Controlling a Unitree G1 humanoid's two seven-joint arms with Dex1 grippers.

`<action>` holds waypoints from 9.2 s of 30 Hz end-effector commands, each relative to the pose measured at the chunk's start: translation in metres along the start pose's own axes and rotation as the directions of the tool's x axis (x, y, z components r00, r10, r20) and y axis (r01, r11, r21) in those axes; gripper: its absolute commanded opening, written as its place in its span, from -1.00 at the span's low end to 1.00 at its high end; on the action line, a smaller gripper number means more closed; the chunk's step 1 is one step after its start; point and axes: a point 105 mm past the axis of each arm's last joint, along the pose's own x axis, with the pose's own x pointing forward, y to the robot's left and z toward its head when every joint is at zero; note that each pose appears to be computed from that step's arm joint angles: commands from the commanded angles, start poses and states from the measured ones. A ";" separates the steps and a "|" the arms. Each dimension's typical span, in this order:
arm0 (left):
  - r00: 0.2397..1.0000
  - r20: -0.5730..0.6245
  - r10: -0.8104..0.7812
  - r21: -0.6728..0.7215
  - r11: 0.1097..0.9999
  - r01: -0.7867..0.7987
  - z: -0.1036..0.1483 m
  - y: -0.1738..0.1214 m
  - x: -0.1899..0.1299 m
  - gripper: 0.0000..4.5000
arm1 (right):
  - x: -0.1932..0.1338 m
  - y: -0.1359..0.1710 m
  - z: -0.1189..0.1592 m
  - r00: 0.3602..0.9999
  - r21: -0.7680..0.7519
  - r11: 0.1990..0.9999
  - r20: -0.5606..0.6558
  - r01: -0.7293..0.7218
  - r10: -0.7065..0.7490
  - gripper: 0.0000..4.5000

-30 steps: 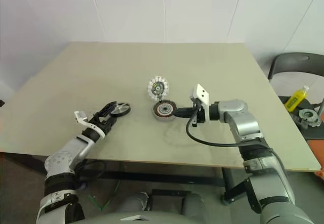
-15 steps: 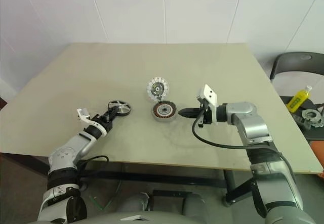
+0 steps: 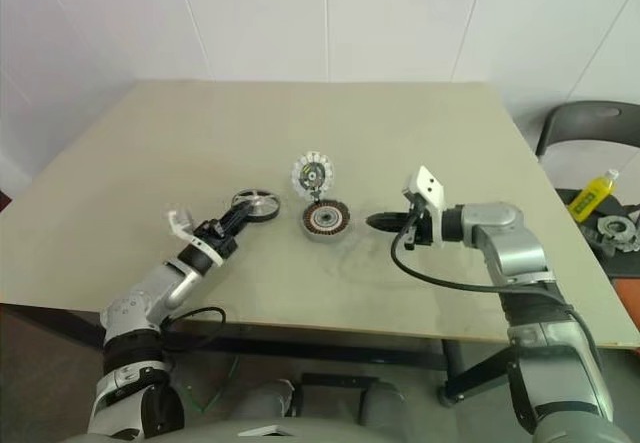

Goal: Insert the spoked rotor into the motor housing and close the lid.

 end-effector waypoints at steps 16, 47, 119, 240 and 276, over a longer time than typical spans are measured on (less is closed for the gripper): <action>0.968 -0.226 -0.111 0.008 0.993 0.116 -0.038 -0.044 0.025 -0.82 | -0.008 0.001 0.002 0.999 -0.008 0.999 0.030 0.041 -0.041 -1.00; 0.942 -0.326 -0.075 -0.012 0.997 0.076 -0.041 -0.024 0.060 -0.82 | 0.001 0.013 -0.003 0.995 0.022 0.998 0.070 0.065 -0.067 -1.00; 0.936 -0.353 0.011 0.020 1.000 -0.004 -0.043 0.000 0.076 -0.82 | -0.006 0.028 -0.011 0.989 0.078 0.992 0.102 0.104 -0.111 -1.00; 0.892 -0.421 0.164 0.903 0.164 0.396 -0.054 0.004 0.104 -0.99 | 0.012 0.023 -0.010 0.992 0.095 0.992 0.090 0.084 -0.093 -1.00; 0.881 -0.471 -0.053 0.866 0.165 0.473 -0.035 -0.030 0.056 -0.99 | 0.068 0.032 0.041 0.989 -0.096 0.992 0.113 -0.082 0.092 -1.00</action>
